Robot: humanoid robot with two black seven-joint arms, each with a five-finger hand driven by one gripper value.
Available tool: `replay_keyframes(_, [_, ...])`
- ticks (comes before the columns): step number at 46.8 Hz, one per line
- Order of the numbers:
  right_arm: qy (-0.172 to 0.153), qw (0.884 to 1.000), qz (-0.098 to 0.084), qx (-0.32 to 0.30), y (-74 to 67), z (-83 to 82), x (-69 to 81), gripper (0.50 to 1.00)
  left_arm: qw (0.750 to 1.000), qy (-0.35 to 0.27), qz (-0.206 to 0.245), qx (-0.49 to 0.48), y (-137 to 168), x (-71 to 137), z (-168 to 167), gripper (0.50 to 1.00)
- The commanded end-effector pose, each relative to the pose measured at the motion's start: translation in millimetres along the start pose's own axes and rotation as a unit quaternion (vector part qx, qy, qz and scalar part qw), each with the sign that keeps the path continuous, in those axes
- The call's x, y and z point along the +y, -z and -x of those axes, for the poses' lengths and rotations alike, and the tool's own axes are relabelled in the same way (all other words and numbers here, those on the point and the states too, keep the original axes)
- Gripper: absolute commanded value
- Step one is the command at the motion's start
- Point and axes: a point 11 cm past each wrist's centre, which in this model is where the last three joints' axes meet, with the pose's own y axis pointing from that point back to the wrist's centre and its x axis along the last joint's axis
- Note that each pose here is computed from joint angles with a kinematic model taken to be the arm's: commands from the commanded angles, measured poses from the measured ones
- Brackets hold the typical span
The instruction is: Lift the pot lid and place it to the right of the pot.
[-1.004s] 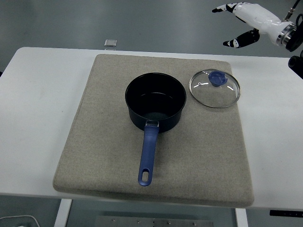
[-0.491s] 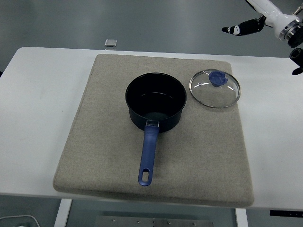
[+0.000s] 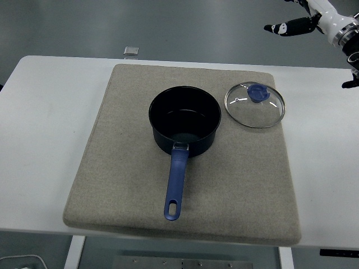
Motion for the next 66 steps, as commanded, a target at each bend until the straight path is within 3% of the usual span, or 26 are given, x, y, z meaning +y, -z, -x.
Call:
replay_keyframes(1, [-0.006,1.000,0.010,-0.028,-1.7,-1.6,-0.2,0.899,1.000,0.000,-0.001,-0.001,0,0,0,1.000])
replay_keyframes(22, [-0.043,0.979,0.072,-0.188,-20.4,1.6,1.8,0.899,1.000,0.000,0.000,0.000,0,0,0,1.000])
replay_keyframes(33, [-0.073,0.962,0.075,-0.254,-25.4,-0.5,3.8,0.901,1.000,0.000,-0.001,-0.001,0,0,0,1.000])
replay_keyframes(58, [-0.070,0.959,0.080,-0.262,-29.4,11.0,4.0,0.901,1.000,0.000,0.000,0.000,0,0,0,1.000])
replay_keyframes(66, [-0.081,0.950,0.080,-0.290,-30.9,10.2,4.7,0.901,1.000,0.000,-0.001,0.000,0,0,0,1.000])
